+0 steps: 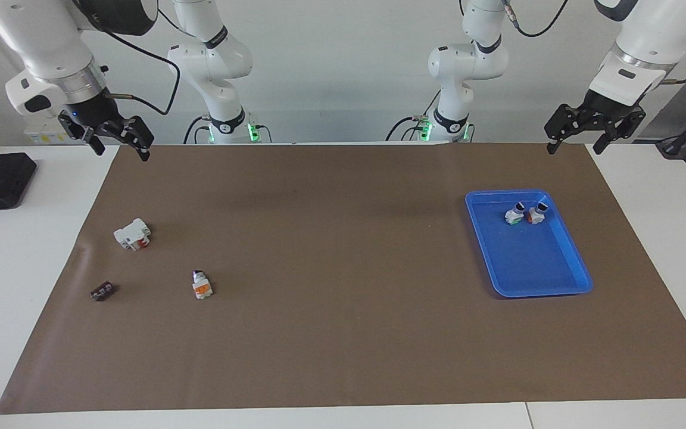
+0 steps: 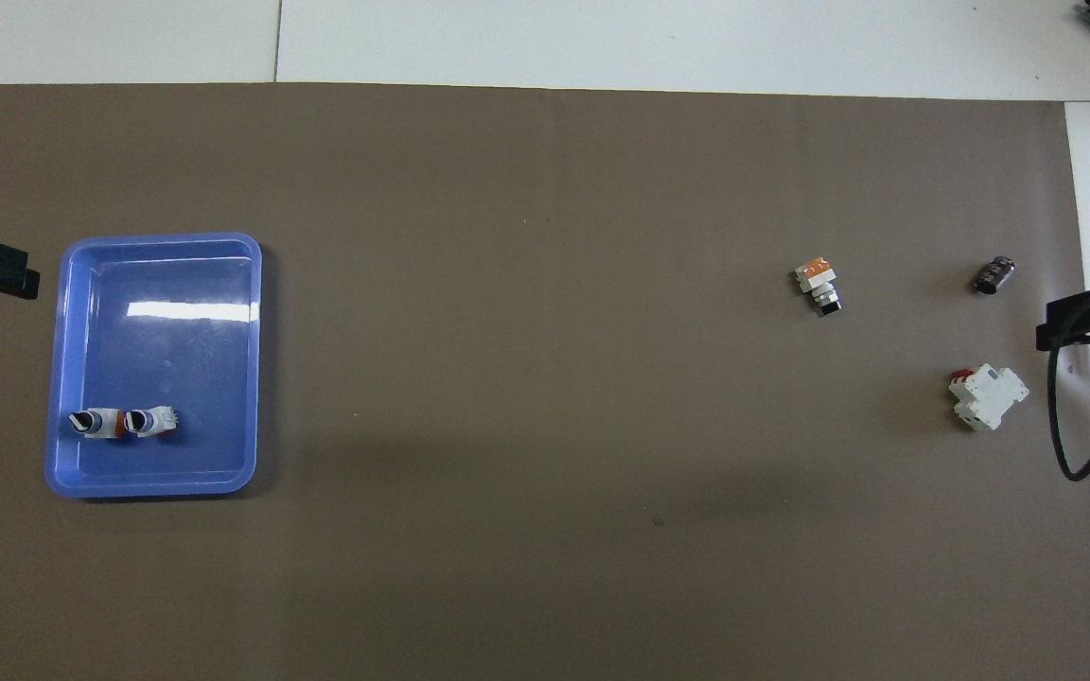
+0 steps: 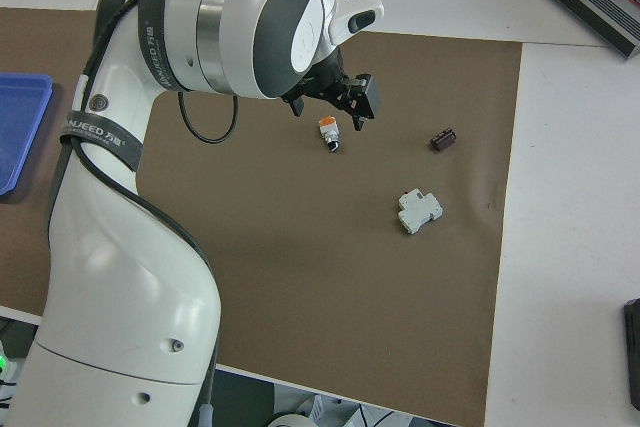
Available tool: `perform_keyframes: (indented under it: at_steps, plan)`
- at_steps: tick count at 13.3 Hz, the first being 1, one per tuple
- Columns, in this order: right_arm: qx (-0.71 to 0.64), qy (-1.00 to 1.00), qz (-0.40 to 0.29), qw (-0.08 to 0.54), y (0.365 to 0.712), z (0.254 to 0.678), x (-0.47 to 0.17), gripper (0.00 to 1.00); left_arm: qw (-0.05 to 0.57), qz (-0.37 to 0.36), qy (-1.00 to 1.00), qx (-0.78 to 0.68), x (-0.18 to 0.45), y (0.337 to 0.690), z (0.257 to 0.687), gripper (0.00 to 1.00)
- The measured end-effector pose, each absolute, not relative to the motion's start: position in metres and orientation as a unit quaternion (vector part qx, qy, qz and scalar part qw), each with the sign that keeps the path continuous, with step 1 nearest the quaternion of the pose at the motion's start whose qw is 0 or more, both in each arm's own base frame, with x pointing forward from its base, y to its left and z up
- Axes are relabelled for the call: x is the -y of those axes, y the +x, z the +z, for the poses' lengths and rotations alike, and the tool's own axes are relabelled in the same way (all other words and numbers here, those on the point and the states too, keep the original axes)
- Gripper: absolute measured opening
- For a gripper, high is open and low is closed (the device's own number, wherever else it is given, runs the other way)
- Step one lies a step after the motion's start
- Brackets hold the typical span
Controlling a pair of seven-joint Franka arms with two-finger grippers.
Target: Turn and place switch with both arms
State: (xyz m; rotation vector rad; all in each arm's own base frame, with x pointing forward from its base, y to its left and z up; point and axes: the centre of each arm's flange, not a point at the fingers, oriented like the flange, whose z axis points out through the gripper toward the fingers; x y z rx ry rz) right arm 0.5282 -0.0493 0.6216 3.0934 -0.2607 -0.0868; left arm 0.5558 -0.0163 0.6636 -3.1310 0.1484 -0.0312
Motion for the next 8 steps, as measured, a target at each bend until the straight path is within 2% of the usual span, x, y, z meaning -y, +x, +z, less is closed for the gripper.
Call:
perform_keyframes:
  at_steps: [4,8]
  plan:
    - [0.082,0.996,-0.028,0.0,0.5287,0.6216,0.0435,1.0,0.003,-0.012,-0.999,-0.046,0.0149,0.5544,0.6627,1.0]
    - [0.08,0.996,-0.028,0.009,0.5287,0.6215,0.0436,1.0,0.003,-0.014,-0.999,-0.048,0.016,0.554,0.6634,1.0]
